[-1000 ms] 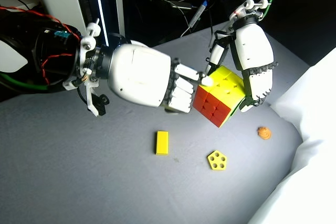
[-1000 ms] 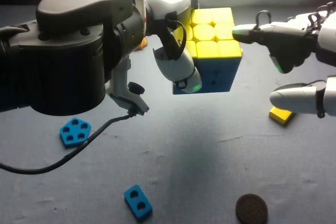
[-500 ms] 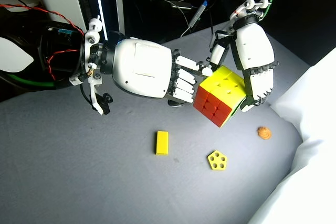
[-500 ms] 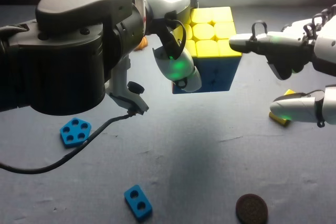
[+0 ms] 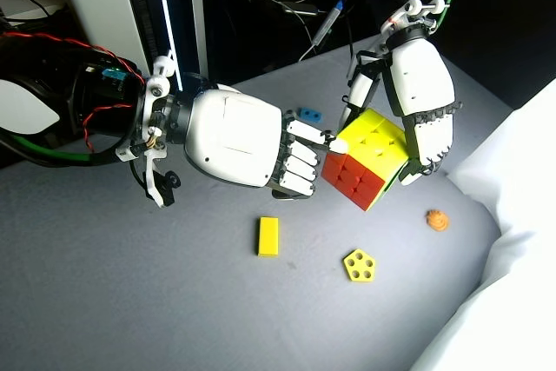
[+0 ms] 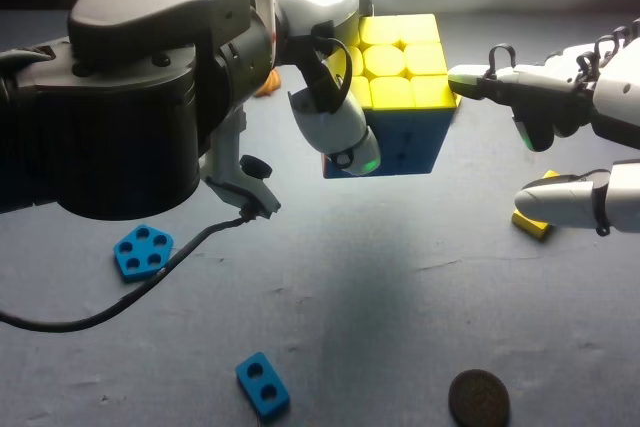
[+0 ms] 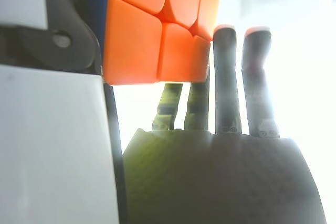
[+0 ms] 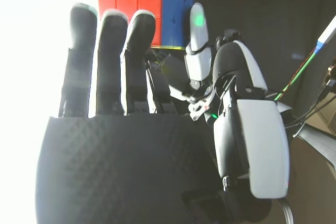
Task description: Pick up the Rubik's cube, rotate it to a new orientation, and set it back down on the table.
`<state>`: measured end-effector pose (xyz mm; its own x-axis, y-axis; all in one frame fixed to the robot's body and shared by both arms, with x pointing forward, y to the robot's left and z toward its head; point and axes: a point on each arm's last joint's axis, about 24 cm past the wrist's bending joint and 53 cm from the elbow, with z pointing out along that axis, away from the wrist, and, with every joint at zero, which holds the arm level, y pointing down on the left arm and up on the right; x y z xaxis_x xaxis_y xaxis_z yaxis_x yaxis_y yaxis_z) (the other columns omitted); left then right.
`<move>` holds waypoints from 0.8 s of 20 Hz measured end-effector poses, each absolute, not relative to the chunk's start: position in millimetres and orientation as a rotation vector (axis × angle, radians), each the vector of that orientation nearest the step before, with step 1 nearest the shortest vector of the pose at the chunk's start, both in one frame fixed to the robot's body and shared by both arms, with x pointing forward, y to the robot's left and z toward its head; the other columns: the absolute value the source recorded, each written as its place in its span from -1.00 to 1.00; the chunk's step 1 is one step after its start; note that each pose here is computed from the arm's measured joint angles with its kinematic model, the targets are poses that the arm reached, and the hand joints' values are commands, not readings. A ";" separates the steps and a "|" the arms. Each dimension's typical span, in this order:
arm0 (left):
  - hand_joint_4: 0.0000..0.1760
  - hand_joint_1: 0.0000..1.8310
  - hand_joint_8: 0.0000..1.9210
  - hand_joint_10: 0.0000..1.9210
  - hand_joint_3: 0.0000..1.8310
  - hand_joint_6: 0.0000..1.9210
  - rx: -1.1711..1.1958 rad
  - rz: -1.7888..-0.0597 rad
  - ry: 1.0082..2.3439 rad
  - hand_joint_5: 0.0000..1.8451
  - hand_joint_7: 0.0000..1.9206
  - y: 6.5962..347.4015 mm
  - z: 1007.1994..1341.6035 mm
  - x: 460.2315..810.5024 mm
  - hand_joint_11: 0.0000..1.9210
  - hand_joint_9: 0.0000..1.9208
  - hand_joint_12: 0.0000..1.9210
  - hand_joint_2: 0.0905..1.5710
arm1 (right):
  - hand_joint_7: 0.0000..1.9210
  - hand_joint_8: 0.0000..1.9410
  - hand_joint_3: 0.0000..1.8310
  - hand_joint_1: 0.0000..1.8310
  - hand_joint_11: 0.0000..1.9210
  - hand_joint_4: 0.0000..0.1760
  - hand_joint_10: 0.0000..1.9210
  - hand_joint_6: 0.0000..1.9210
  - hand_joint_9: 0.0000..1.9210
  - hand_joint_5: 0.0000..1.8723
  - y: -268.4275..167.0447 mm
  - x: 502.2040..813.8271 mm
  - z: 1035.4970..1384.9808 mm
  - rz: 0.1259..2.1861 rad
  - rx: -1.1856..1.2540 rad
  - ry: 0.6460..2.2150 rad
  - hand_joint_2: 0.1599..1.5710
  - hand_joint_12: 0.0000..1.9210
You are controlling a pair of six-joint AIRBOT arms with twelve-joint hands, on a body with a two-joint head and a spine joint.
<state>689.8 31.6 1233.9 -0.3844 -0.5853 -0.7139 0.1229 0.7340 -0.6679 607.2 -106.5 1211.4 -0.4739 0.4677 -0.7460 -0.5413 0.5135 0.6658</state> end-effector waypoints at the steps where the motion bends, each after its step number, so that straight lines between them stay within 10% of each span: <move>1: -1.00 0.10 0.94 0.88 -1.00 0.82 -0.363 -0.789 1.818 -0.58 -0.47 31.9 1233.8 689.9 -0.72 -0.73 1.00 0.82 | -0.57 0.68 -1.00 -0.58 -0.62 -1.00 1.00 -0.99 -0.59 -0.87 -104.9 607.3 1212.5 1.189 -0.064 1.688 0.56 1.00; 16: -1.00 0.07 0.97 0.87 -1.00 0.85 -0.371 -0.798 1.819 -0.60 -0.50 30.0 1234.8 689.4 -0.74 -0.75 1.00 0.84 | -0.53 0.80 -1.00 -0.57 -0.56 -1.00 1.00 -0.99 -0.53 -0.88 -93.2 603.4 1212.3 1.210 -0.075 1.690 0.56 1.00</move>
<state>689.4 30.0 1234.8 -0.3861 -0.5927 -0.7069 0.1185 0.7281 -0.6752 603.4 -93.2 1212.3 -0.4856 0.4642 -0.7407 -0.5518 0.4945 0.6716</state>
